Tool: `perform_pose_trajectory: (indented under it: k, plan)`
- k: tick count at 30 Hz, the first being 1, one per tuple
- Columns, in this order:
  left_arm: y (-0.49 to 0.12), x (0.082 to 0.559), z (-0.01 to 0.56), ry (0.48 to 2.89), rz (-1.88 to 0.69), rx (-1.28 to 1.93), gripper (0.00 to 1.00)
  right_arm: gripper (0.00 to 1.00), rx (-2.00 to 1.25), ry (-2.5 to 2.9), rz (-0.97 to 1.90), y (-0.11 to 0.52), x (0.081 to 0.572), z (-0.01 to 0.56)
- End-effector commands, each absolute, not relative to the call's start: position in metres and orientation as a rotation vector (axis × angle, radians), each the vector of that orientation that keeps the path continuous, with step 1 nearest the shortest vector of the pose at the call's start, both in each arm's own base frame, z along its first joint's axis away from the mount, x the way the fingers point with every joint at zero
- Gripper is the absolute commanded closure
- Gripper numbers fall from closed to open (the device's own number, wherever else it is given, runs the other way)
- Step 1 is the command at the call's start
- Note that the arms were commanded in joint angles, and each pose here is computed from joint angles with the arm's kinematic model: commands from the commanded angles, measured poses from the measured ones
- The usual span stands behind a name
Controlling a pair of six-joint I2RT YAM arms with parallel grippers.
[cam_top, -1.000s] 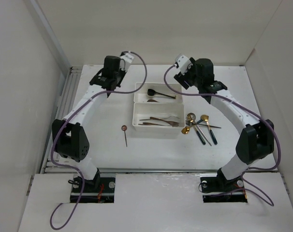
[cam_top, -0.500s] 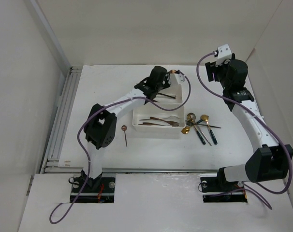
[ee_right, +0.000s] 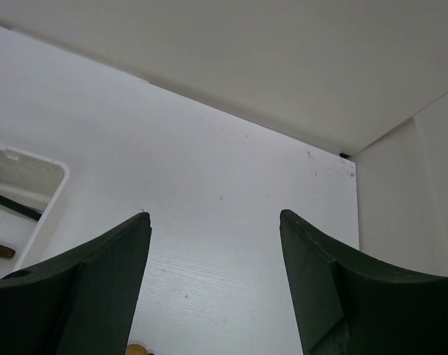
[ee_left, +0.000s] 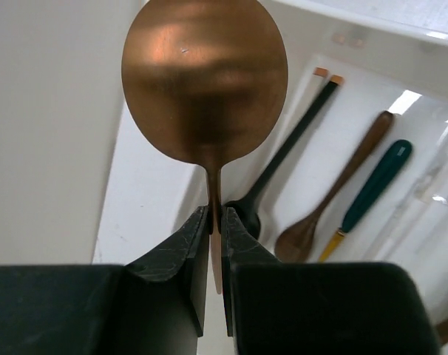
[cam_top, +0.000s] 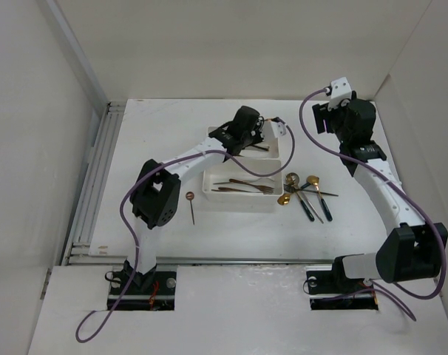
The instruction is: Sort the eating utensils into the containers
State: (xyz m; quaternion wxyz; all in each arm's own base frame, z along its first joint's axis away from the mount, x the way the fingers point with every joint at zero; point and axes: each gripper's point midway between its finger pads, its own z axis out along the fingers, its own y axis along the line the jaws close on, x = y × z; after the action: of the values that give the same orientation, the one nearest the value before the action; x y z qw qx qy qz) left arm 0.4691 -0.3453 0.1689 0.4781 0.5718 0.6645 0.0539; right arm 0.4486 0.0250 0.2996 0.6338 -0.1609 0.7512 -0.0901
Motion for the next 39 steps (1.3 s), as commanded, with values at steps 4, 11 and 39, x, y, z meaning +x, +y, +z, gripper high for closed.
perform_pose_trajectory:
  k: [4,11,39]
  plan:
    - [-0.347,0.451,0.179,1.626,0.064,1.381,0.99,0.25,-0.358,1.652,-0.175,0.030,0.455,0.317]
    - [-0.338,0.454,0.188,1.681,0.070,1.306,0.30,0.23,-0.363,1.641,-0.168,0.031,0.453,0.321]
    - [-0.139,0.258,0.071,2.888,-0.258,-0.062,0.32,0.22,-0.135,1.702,-0.066,0.080,0.417,0.316]
